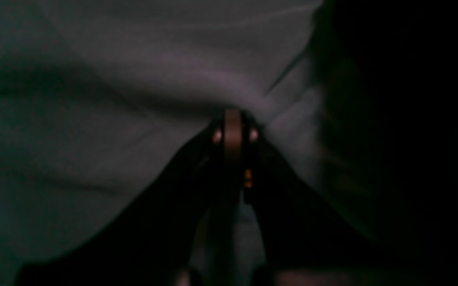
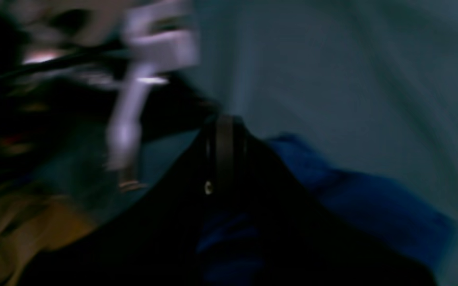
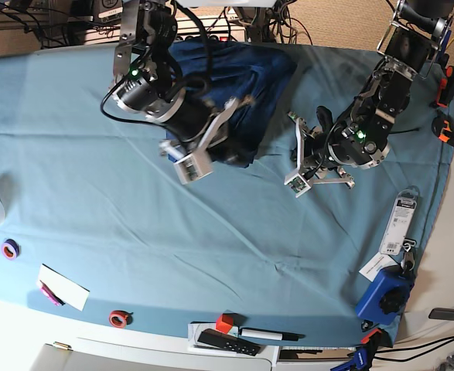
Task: Layout the t-shirt on the table in an organized manner, then fold the t-shirt properly
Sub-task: 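Grasp the bundle edge again with the right gripper and fold it over, then push the folded bundle flat with the right gripper and open it, then withdraw the right gripper away from the folded t-shirt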
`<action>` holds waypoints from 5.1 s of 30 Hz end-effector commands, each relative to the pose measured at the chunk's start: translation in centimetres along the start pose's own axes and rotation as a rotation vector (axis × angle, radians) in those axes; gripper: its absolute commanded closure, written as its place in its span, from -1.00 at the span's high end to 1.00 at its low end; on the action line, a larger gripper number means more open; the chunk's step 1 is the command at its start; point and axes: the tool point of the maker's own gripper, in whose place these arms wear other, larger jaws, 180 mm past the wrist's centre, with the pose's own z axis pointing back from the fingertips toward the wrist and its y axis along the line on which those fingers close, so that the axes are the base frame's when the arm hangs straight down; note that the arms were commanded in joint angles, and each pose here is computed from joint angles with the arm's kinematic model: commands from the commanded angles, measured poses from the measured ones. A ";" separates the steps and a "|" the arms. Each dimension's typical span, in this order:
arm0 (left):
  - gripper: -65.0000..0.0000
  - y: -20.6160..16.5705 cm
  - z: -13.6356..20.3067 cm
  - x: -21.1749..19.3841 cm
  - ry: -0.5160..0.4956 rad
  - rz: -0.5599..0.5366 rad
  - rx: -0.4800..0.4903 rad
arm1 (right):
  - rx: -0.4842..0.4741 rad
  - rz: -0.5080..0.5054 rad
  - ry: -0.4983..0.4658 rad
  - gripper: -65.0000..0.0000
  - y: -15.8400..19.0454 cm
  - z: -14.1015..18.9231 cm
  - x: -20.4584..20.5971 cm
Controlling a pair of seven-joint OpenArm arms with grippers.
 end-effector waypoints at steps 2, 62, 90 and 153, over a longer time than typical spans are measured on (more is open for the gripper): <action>-1.00 0.8 0.5 1.3 -0.041 -0.009 0.018 | -0.060 0.015 -0.063 -1.00 -0.8 0.5 1.8; -1.00 1.2 0.5 1.2 -0.038 -0.021 0.042 | -0.306 0.061 0.043 -0.13 -7.9 -2.2 4.7; -0.11 1.4 0.6 1.5 -0.051 -0.031 0.055 | 0.110 -0.600 0.002 0.13 -14.3 2.6 -5.8; -0.11 0.1 0.6 2.1 -0.086 0.018 -0.021 | -0.565 -0.725 -0.170 -1.00 -28.7 23.7 -12.4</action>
